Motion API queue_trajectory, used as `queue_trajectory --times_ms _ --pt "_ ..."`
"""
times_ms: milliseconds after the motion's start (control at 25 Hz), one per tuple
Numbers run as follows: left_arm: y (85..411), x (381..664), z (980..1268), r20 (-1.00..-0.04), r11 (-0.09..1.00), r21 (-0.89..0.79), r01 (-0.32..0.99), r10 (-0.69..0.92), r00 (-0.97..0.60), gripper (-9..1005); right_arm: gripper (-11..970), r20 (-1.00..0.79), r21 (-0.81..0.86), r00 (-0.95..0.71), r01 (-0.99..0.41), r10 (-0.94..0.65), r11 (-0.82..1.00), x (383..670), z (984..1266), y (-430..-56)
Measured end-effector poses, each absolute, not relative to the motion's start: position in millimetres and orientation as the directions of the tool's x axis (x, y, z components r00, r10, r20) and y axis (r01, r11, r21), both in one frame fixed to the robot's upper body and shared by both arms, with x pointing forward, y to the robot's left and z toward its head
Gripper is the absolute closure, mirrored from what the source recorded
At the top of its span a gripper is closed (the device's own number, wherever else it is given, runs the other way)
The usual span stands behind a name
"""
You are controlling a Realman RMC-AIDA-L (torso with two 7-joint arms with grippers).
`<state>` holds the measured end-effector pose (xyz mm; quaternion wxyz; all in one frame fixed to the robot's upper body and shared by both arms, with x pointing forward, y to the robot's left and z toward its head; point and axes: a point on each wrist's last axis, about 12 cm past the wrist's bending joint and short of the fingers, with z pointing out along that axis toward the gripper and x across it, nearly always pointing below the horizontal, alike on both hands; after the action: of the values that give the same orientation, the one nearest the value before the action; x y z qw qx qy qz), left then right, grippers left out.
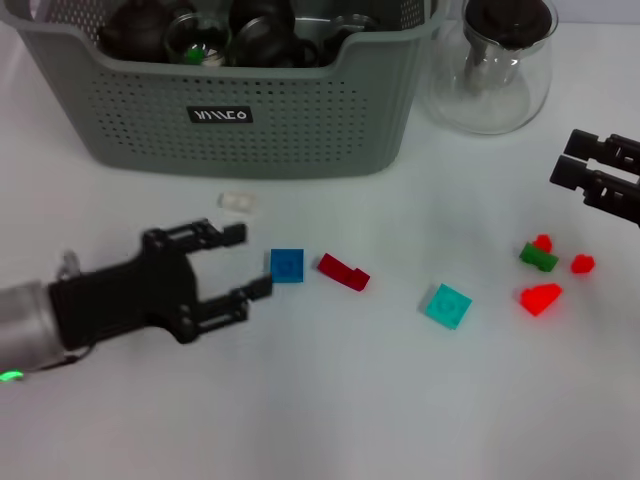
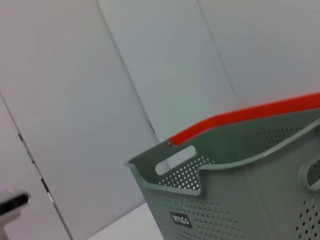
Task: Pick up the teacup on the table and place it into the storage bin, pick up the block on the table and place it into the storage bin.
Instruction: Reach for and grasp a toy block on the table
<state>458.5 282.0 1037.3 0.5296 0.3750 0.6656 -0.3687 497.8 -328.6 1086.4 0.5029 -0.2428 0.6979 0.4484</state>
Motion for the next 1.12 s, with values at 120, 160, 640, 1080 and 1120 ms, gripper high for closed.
queue_trajectory --times_ms 120,160,640,1080,1120 --pt "268 462 1023 -0.976 0.433 -0.044 0.900 0.173 -0.131 364 344 -0.921 0.378 -0.373 -0.792 0.110 0.478 499 1088 -330" --pt "264 465 1020 -0.973 0.432 -0.038 0.901 0.191 -0.132 366 344 -0.921 0.379 -0.373 -0.792 0.111 0.479 499 1088 -330" --pt "243 488 1000 -0.937 0.468 0.058 0.882 0.329 -0.114 383 343 -0.916 0.390 -0.386 -0.785 0.112 0.481 495 1085 -330" --pt "233 501 997 -0.920 0.475 0.071 0.877 0.372 -0.127 400 344 -0.914 0.394 -0.389 -0.782 0.115 0.483 494 1084 -330" --pt "233 501 997 -0.919 0.473 0.071 0.878 0.373 -0.127 401 344 -0.914 0.394 -0.389 -0.782 0.115 0.483 494 1084 -330"
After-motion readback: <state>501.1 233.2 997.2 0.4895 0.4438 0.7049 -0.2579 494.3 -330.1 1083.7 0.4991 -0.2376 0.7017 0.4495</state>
